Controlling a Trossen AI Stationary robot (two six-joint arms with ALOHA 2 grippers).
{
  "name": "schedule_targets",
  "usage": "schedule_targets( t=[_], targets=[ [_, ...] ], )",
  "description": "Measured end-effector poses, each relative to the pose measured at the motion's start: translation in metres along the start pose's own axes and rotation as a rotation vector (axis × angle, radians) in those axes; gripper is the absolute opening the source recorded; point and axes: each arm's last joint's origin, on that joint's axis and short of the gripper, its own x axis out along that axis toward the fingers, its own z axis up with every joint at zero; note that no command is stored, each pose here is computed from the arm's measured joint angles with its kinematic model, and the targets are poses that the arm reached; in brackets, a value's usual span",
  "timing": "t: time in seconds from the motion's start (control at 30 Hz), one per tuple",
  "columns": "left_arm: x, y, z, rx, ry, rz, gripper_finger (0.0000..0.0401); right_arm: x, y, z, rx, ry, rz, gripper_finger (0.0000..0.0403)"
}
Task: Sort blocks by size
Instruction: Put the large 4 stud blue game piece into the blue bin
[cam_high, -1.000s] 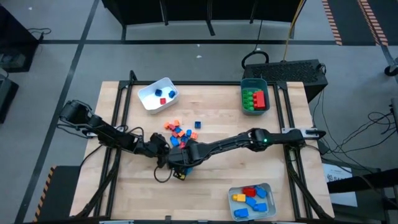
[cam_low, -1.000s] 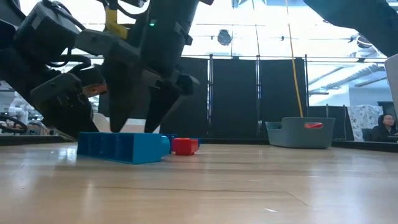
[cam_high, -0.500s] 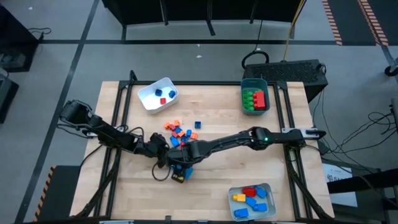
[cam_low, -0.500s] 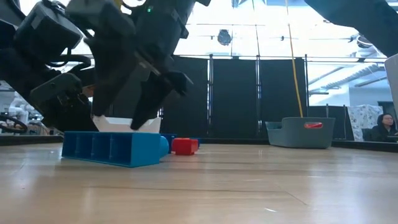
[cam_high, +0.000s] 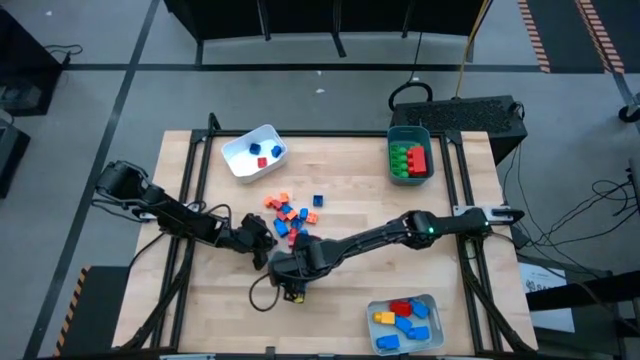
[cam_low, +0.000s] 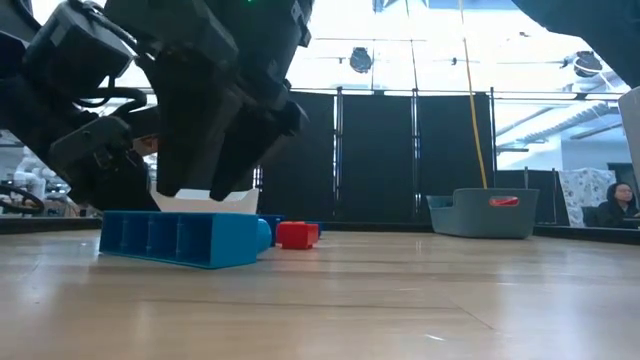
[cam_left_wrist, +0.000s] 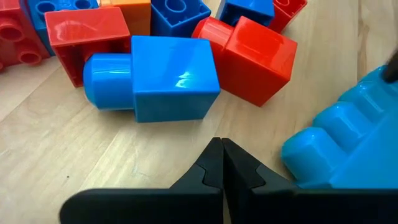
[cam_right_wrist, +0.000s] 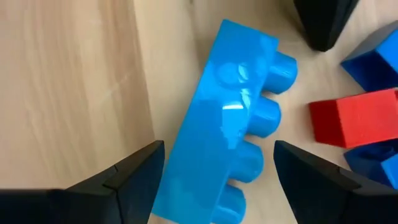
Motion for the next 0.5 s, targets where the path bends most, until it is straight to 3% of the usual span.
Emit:
schedule_targets(
  t=[0.5],
  targets=[
    [0.0, 0.0, 0.0, 0.022, -0.002, 0.002, 0.0002, 0.023, 0.0, -0.006, 0.103, 0.033, -0.02, 0.0286]
  ],
)
